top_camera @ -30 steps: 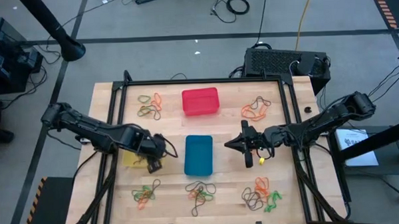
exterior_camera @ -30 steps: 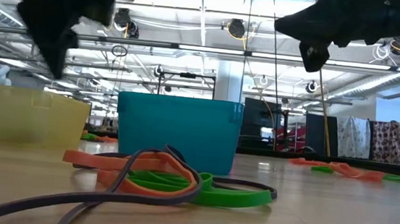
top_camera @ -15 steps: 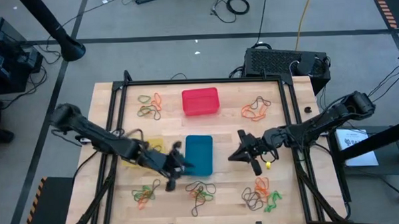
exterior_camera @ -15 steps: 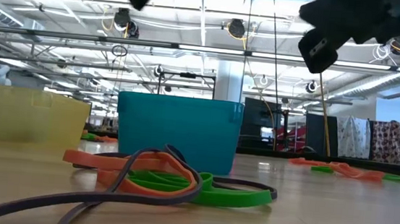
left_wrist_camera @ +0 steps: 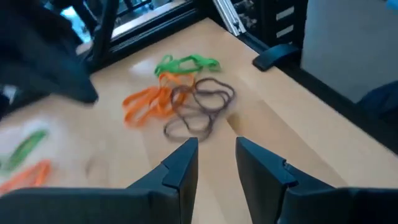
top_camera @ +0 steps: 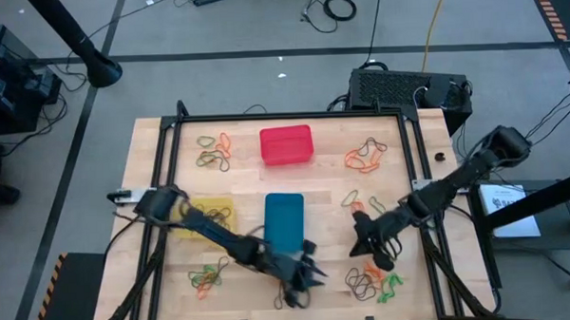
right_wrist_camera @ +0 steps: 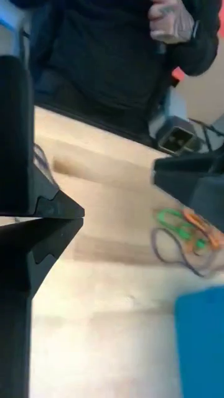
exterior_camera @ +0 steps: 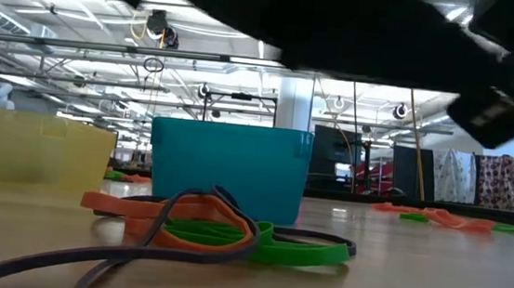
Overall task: Sort rubber bands into baskets
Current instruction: Put the purple rubber band into the yellow bin
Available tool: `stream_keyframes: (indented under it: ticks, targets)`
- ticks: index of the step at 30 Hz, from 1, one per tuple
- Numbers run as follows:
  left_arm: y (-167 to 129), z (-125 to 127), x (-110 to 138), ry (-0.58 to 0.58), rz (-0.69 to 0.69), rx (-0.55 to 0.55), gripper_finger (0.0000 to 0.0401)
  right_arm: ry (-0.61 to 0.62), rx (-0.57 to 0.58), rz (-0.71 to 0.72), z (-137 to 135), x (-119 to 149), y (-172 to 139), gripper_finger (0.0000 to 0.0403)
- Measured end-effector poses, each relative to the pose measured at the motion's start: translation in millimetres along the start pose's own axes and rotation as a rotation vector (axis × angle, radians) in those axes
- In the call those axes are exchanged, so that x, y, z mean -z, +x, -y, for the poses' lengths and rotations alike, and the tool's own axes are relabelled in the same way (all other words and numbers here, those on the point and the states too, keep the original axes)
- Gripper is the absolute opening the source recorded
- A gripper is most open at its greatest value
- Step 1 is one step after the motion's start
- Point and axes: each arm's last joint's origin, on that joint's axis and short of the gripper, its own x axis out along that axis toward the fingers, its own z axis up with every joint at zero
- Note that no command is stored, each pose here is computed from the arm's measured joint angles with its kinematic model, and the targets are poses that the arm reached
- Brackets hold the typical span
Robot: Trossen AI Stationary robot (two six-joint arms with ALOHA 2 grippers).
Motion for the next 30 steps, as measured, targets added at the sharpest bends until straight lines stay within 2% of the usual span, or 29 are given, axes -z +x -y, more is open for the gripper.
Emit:
stream_keyframes:
  ticks: [3, 6, 12, 16, 22, 26, 30]
  targets:
    - [28.4, -3.9, -6.1, 0.059, -0.033, 0.000, 0.0116, -0.012, -0.044, -0.025, -11.4, 7.1, 0.3, 0.0000]
    - [50.7, -13.0, -8.2, 0.064, -0.081, 0.021, 0.0116, -0.038, -0.088, -0.035, -20.9, 11.9, 0.0, 0.0000]
    - [83.1, -18.1, 5.1, 0.046, -0.105, 0.131, 0.0116, -0.063, -0.127, -0.053, -30.1, 18.1, -0.9, 0.0000]
    - [89.1, -21.4, 5.5, 0.005, -0.074, 0.182, 0.0116, -0.077, -0.135, -0.047, -31.3, 17.6, -2.7, 0.0000]
    - [89.8, -32.6, 11.3, -0.035, -0.101, 0.175, 0.0116, -0.121, -0.153, -0.020, -33.0, 14.6, -8.0, 0.0000]
    - [92.1, -31.8, 16.9, -0.060, -0.108, 0.214, 0.0116, -0.140, -0.160, -0.007, -33.9, 13.2, -10.3, 0.0000]
    - [97.5, -33.0, 26.5, -0.134, -0.116, 0.254, 0.0116, -0.158, -0.162, -0.002, -34.0, 12.7, -10.9, 0.0000]
